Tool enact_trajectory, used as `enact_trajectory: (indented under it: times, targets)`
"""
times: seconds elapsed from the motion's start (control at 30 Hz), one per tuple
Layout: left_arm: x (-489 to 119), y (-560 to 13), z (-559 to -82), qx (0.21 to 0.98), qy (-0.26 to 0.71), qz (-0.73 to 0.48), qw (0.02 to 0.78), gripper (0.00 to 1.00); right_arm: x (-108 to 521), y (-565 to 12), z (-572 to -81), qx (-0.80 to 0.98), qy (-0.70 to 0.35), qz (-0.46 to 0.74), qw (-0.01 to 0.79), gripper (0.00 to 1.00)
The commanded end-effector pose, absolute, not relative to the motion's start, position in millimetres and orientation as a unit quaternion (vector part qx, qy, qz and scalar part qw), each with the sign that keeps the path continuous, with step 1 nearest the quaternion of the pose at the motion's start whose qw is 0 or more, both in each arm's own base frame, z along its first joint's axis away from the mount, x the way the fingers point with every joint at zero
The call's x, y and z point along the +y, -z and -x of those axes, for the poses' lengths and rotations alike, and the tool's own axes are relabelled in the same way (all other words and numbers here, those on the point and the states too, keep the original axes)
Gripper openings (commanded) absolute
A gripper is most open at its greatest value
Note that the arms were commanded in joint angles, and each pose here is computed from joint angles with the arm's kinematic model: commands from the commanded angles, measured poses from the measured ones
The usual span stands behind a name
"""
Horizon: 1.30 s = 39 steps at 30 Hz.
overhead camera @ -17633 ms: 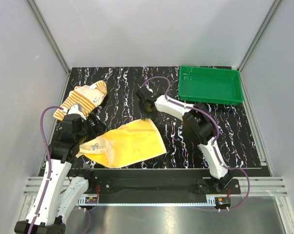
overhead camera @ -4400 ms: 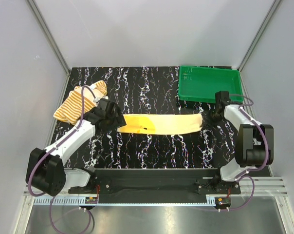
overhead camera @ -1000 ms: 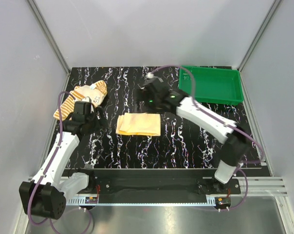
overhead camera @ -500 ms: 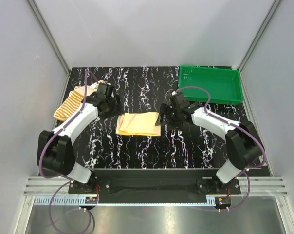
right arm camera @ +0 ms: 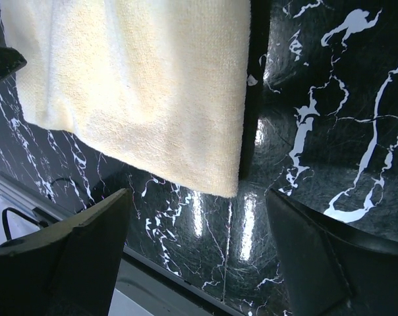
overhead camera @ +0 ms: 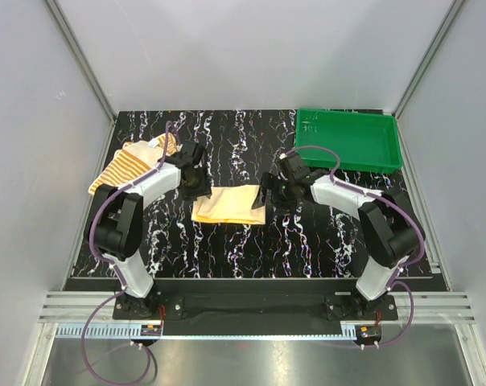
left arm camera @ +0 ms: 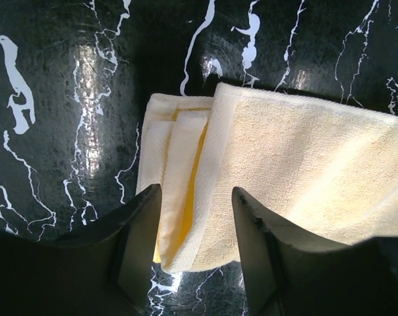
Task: Roll the towels
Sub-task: Fold the towel
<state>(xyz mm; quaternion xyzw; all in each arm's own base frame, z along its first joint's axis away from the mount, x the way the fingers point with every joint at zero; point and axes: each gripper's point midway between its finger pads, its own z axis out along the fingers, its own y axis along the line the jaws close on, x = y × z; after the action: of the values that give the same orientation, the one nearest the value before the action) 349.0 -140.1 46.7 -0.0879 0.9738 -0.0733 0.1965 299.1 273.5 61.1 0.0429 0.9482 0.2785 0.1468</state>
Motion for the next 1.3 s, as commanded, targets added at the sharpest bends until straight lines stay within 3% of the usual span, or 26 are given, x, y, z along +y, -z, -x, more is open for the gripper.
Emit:
enact_trajectory:
  times: [0.0,0.33,0.53,0.57,0.67,1.13,1.2,1.27]
  targets:
    - [-149,-59,-370,0.964,0.085,0.086,0.235,0.49,274,-61,-305,0.944,-0.293,-0.032,0.150,0.89]
    - [-154,-44,-367,0.968,0.077,0.082,0.224,0.41,271,-40,-298,0.948,-0.289,-0.035,0.127,0.89]
    - [-153,-42,-369,0.968,0.069,0.084,0.226,0.22,268,-32,-293,0.951,-0.282,-0.034,0.118,0.88]
    - [-152,-43,-369,0.968,0.068,0.085,0.227,0.15,267,-31,-291,0.952,-0.281,-0.033,0.116,0.88]
    - [-150,-50,-369,0.966,0.066,0.090,0.235,0.11,266,-28,-289,0.953,-0.279,-0.034,0.112,0.88]
    - [-127,-70,-352,0.956,0.036,0.121,0.266,0.10,261,-8,-278,0.958,-0.269,-0.037,0.089,0.88]
    - [-124,-66,-349,0.957,0.029,0.123,0.262,0.12,260,-6,-277,0.959,-0.267,-0.036,0.088,0.88]
    - [-122,-62,-347,0.957,0.023,0.125,0.260,0.23,259,-4,-276,0.960,-0.265,-0.037,0.084,0.88]
